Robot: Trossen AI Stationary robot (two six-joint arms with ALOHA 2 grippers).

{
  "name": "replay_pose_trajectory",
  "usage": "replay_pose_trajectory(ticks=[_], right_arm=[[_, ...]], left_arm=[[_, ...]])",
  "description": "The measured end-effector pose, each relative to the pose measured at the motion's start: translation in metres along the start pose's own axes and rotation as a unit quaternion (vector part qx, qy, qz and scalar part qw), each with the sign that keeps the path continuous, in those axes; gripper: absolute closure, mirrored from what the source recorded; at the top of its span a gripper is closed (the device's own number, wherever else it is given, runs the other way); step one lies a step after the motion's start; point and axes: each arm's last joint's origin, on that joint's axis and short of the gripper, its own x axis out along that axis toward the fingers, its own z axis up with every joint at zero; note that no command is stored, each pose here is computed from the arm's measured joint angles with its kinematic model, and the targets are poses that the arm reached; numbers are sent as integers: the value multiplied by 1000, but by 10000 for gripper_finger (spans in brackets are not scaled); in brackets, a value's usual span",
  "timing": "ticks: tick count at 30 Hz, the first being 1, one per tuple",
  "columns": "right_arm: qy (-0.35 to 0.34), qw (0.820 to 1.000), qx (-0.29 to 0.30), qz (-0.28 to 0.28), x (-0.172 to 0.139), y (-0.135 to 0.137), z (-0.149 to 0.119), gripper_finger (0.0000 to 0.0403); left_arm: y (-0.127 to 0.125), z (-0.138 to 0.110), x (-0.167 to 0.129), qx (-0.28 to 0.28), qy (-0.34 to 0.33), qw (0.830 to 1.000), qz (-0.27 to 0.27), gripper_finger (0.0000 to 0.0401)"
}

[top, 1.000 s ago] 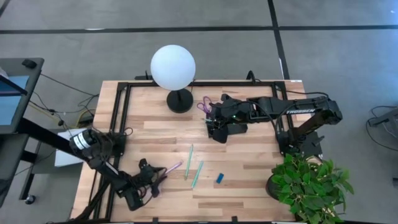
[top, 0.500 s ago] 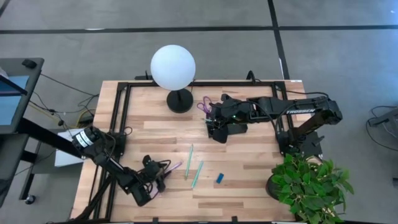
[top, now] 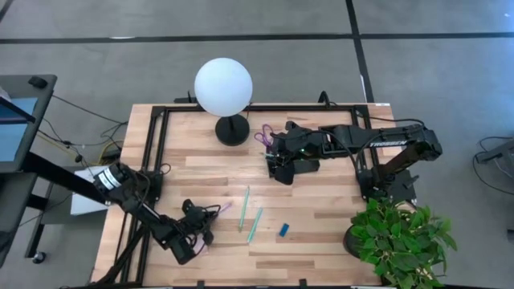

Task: Pick and place office supplies into organizer
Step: Put the purple pen into the black desk organizer

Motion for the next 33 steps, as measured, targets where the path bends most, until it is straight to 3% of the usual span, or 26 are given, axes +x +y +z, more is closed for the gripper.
replay_pose_trajectory(ticks=[8, 17, 21, 27, 33], right_arm=[[-38, 999, 9, 1, 0, 0, 8, 265], [-9, 1000, 2, 1, -4, 1, 1, 268], [39, 999, 23, 2, -5, 5, -8, 266], [69, 997, 27, 2, -11, 24, -17, 269], [81, 995, 18, -62, -23, 38, -27, 269]], left_arm=[[-6, 22, -3, -30, 27, 999, -11, 378], [-7, 79, 5, 32, 44, 998, -18, 378], [-2, 121, 10, 64, 57, 996, -33, 378], [2, 205, 12, 139, 63, 987, -50, 378], [3, 286, 18, 222, 62, 973, -29, 378]])
